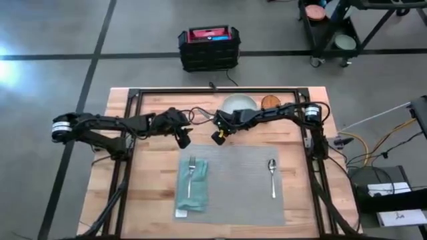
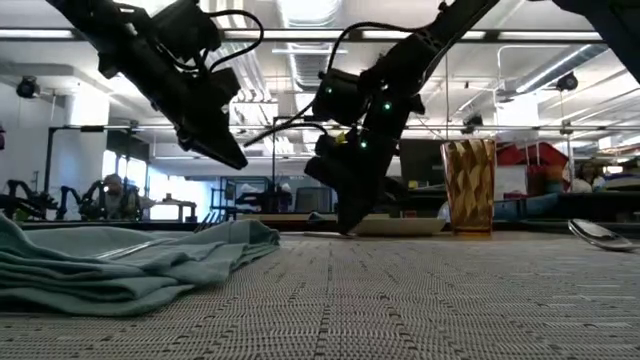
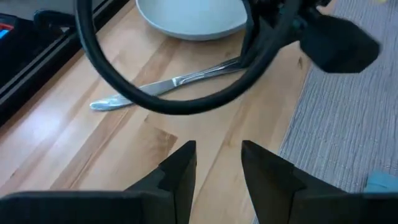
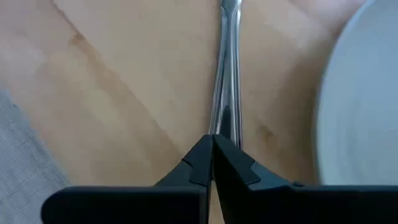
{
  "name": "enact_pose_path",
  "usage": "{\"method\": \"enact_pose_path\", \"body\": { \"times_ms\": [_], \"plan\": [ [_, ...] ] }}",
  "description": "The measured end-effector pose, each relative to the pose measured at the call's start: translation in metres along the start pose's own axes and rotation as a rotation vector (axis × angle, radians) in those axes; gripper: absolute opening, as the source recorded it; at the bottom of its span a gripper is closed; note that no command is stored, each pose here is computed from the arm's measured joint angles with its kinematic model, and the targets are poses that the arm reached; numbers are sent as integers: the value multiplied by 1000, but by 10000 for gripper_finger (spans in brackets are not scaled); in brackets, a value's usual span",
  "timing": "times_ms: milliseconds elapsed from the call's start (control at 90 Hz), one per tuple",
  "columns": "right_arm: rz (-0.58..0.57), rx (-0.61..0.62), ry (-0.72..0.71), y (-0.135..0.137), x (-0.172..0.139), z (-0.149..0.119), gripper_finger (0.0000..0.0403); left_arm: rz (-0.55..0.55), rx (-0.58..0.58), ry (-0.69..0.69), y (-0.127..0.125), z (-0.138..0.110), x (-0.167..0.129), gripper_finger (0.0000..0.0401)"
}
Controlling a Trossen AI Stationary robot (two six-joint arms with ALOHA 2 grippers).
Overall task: Set table place
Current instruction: Put the silver knife on the gray placemat, to the left of the silver spoon
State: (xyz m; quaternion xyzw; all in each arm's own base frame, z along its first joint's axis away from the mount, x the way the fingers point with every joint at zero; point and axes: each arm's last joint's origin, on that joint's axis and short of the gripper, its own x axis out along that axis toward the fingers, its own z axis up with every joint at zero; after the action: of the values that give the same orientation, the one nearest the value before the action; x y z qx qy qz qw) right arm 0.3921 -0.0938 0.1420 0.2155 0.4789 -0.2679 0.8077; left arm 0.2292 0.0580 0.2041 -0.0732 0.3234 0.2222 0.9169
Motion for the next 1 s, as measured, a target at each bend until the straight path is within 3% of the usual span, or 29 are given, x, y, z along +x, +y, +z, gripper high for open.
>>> {"method": "enact_pose_path", "body": {
  "times_ms": [200,533,711,833,1000],
  "plan": [
    [70,-53,47,22,-4,-13,0,0,0,1,0,0,0,114],
    [65,-132,143,42,-27,-35,0,0,0,0,0,0,0,114],
    [63,-123,-19,37,-60,-12,0,-2,-2,-11,0,1,0,114],
    [-19,-124,-58,22,-51,-4,0,-2,-2,-12,0,1,0,114],
    [31,-154,-77,15,-36,6,14,-2,-2,-11,0,1,0,114]
  ]
}}
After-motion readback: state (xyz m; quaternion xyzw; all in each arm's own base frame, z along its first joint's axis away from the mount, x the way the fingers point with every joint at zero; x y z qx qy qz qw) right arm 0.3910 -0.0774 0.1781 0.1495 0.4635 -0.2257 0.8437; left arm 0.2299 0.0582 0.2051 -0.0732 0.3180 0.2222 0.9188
